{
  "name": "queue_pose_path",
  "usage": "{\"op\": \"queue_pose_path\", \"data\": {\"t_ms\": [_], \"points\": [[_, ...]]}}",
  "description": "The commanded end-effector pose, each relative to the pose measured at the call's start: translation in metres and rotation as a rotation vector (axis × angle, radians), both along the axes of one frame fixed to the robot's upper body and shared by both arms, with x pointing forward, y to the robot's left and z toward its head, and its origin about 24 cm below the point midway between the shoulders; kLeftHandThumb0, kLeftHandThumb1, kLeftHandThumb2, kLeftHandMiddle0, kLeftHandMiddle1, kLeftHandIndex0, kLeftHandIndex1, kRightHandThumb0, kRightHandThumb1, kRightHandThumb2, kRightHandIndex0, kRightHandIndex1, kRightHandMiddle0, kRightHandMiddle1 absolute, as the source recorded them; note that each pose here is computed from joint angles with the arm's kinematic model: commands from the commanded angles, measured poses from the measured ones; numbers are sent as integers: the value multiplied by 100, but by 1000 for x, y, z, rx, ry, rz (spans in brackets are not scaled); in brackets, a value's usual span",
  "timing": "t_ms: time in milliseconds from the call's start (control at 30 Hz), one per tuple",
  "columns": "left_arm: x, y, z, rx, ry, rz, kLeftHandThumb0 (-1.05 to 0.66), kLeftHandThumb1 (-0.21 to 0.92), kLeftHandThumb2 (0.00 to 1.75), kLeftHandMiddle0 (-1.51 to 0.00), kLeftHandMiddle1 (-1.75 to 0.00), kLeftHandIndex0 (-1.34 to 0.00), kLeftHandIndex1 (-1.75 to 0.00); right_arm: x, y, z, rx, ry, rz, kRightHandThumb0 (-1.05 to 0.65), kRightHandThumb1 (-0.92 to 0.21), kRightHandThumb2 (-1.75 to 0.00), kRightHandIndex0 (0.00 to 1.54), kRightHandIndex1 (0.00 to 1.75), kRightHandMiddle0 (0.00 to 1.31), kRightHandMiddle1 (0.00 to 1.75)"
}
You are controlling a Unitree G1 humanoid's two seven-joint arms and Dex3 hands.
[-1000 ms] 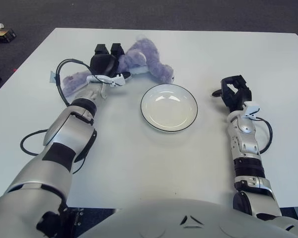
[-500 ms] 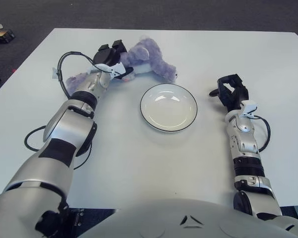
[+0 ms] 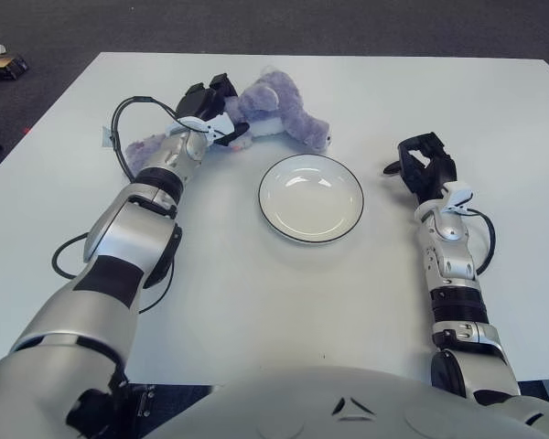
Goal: Put the doll into the plate.
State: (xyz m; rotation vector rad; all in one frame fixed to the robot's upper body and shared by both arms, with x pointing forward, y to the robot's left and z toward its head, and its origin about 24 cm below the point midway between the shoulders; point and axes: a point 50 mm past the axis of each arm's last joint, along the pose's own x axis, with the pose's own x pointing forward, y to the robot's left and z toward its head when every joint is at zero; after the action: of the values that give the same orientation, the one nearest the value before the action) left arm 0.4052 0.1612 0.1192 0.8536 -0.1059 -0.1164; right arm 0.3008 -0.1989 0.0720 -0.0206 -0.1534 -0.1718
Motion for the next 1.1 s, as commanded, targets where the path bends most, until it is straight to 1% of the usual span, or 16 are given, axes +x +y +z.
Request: {"op": "queue_pose_path", "data": {"t_ms": [0,133,267,400,600,733,1067], "points": [[-1,-7,-8,-32,67,-38,40,52,102,-47,-172,-37,-175,3,-1,9,-20,-21,2,-35,-92,-35,72,138,38,156],[-1,-8,-7,-44,76,-48,41,51,102,-47,-171,-37,-175,4,0,10,-27,-17,3,-35,-92,-35,72,138,38,156],[0,-10,-7,-93,121,-70,41,51,103,-49,-170,-39,-175,6,4,11,-51,-13,1,-35,-92,-34,72,138,39,155],[0,-10,-6,-108,137,-76,41,51,102,-49,-169,-40,-175,6,5,12,-58,-12,0,-35,-92,-34,72,138,39,155],[2,-11,-2,-138,178,-112,41,50,102,-50,-169,-41,-175,9,9,16,-120,-20,2,-35,-92,-34,72,138,39,155],[2,-11,-2,-143,188,-121,41,50,102,-50,-168,-42,-175,10,10,17,-131,-22,2,-35,-92,-34,72,137,39,155],[3,-16,5,-147,232,-192,41,51,99,-50,-167,-39,-175,13,13,19,-157,-19,-1,-35,-92,-34,73,136,39,155]]}}
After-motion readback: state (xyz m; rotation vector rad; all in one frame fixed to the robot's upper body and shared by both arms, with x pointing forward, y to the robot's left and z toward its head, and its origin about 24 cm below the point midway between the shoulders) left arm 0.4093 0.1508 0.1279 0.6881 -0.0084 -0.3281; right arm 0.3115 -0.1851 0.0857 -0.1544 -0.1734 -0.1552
